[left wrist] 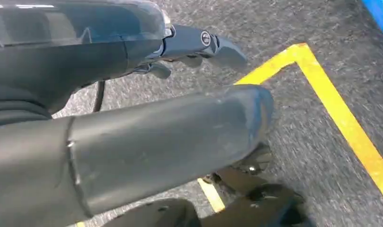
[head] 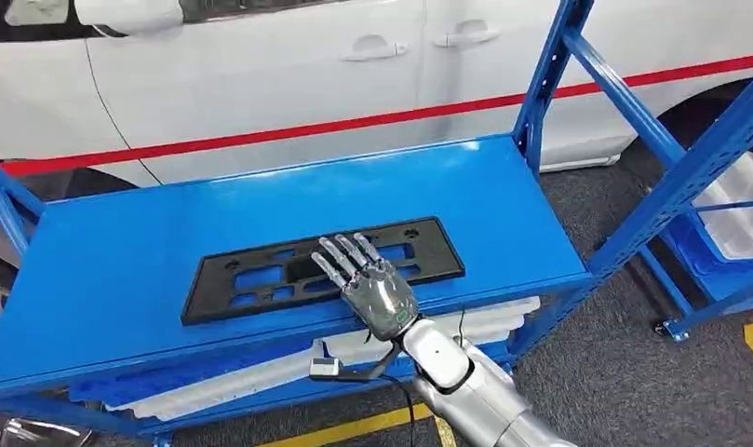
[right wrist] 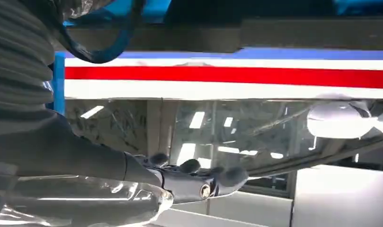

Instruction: Take the parts from the cabinet and place them on the table.

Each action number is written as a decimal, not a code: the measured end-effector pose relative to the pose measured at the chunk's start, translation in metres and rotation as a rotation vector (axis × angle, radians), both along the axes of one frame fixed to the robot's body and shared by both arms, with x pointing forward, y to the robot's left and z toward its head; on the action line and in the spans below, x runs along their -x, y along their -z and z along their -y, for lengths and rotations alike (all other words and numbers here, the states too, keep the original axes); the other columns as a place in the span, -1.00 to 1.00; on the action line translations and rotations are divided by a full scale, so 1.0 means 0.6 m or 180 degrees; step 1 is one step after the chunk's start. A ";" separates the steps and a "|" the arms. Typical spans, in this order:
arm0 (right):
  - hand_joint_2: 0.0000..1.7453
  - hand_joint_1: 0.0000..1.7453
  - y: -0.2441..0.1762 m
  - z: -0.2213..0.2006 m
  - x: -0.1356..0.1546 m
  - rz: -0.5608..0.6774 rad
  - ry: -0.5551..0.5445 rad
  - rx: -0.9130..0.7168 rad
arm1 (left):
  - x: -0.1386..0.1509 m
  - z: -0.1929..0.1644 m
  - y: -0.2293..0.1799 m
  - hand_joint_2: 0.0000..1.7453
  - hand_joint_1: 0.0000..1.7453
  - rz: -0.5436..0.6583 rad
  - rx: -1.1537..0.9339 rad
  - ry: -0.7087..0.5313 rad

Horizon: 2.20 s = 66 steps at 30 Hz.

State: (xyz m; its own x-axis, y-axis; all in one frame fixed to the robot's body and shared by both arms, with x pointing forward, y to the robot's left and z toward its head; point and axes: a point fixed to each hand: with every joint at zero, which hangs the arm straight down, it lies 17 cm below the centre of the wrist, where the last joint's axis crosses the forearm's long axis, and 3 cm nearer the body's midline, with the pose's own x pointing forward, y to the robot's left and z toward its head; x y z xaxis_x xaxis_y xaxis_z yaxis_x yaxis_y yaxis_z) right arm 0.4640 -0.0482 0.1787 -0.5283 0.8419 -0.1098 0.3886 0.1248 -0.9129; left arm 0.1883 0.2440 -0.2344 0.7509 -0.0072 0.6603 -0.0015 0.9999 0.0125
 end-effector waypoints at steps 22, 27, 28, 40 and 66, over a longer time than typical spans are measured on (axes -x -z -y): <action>1.00 1.00 0.046 0.000 0.002 -0.0104 0.0012 0.0220 | -0.010 -0.001 -0.004 -1.00 -1.00 0.0055 0.0001 -0.0063; 1.00 1.00 0.046 -0.001 0.003 -0.0108 0.0004 0.0217 | -0.014 -0.002 -0.006 -1.00 -1.00 0.0079 0.0004 -0.0070; 1.00 1.00 0.046 -0.001 0.003 -0.0105 0.0003 0.0214 | -0.016 -0.001 -0.007 -1.00 -1.00 0.0092 0.0008 -0.0075; 1.00 1.00 0.053 0.005 0.009 -0.0114 0.0017 0.0201 | -0.019 -0.004 -0.011 -1.00 -1.00 0.0159 -0.0002 -0.0125; 1.00 1.00 -0.277 0.040 0.101 0.1047 -0.0494 -0.1208 | -0.019 -0.034 -0.021 1.00 -1.00 0.0401 -0.0364 -0.0247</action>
State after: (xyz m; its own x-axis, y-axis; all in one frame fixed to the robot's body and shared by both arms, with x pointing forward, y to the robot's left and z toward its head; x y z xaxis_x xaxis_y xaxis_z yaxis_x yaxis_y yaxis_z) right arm 0.4035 -0.0721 0.3448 -0.6390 0.7692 0.0067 0.5978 0.5020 -0.6250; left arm 0.1995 0.2645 -0.2215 0.6634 -0.0329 0.7475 -0.0873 0.9888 0.1210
